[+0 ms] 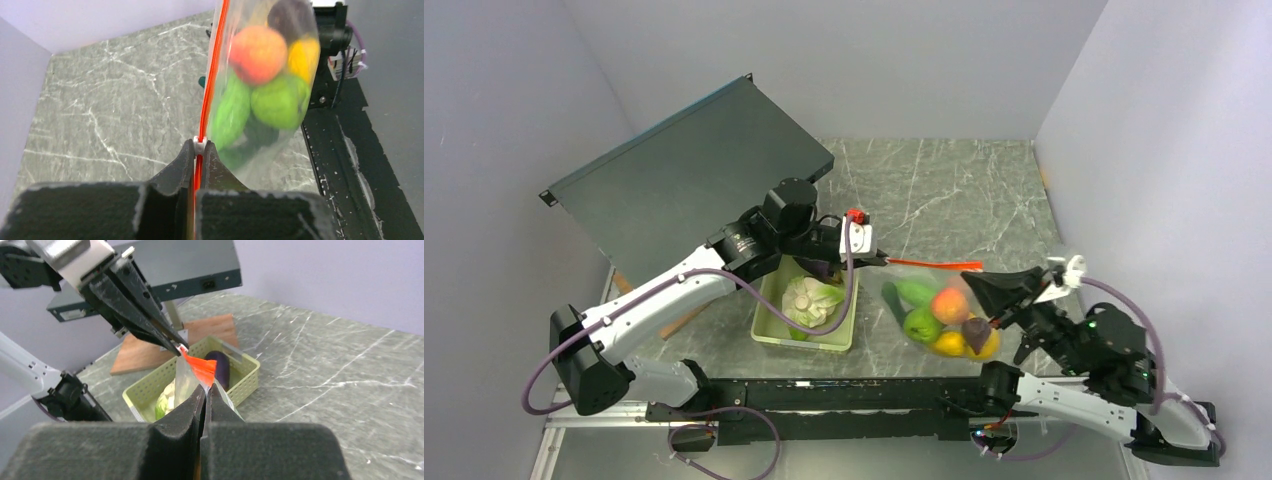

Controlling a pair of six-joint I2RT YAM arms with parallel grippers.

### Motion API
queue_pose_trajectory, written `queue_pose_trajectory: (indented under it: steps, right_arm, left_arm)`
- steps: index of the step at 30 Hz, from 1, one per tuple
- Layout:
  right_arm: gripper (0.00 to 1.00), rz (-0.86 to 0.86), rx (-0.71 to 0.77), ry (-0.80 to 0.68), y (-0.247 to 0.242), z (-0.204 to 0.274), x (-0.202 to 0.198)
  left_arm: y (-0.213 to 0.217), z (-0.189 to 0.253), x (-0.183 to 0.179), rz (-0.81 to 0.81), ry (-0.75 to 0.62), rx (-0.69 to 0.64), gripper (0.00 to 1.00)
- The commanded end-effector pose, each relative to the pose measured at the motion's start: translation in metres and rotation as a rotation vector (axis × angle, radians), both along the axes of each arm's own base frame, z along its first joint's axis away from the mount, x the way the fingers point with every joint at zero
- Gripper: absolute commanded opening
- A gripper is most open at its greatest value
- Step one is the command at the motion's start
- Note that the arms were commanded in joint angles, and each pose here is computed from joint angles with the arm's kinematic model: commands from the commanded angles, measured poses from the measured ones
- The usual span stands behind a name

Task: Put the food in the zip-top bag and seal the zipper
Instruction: Zip the zipper food storage bag at the center of the board.

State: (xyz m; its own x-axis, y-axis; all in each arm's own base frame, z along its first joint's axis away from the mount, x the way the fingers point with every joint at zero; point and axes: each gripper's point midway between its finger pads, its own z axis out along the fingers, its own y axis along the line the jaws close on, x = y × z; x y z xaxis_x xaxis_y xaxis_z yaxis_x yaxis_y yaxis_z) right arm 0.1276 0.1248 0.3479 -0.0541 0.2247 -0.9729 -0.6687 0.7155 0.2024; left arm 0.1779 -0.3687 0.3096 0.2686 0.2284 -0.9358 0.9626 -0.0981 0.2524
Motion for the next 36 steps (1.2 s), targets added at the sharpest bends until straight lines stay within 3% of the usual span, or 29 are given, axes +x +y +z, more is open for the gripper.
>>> queue_pose_trajectory:
  steps: [1, 11, 24, 26, 29, 34, 35, 36]
  right_arm:
    - [0.00, -0.131, 0.162, -0.033, -0.056, 0.042, 0.001]
    - [0.00, -0.197, 0.201, -0.038, -0.095, 0.046, -0.003]
    - [0.00, -0.186, 0.161, -0.031, -0.081, 0.041, 0.000]
    - [0.00, -0.180, 0.136, -0.022, -0.070, 0.039, 0.003]
    - [0.00, -0.162, 0.087, -0.009, -0.046, 0.035, 0.009]
    - [0.00, -0.196, -0.027, 0.031, -0.004, 0.024, 0.030]
    - [0.00, -0.211, -0.062, 0.039, 0.006, 0.020, 0.036]
    - [0.00, -0.234, -0.085, 0.043, 0.011, 0.019, 0.042]
  left_arm:
    - [0.014, -0.030, 0.027, 0.116, -0.015, 0.096, 0.00]
    - [0.022, -0.045, 0.041, 0.178, -0.046, 0.146, 0.00]
    - [0.022, -0.044, 0.044, 0.192, -0.047, 0.153, 0.00]
    - [0.022, -0.038, 0.040, 0.176, -0.040, 0.142, 0.14]
    - [0.021, -0.027, 0.026, 0.128, -0.042, 0.118, 0.46]
    - [0.024, -0.007, 0.011, 0.154, -0.142, 0.070, 0.69]
    - [0.025, -0.002, 0.010, 0.169, -0.173, 0.058, 0.84]
    - [0.027, 0.005, 0.010, 0.197, -0.206, 0.044, 0.88]
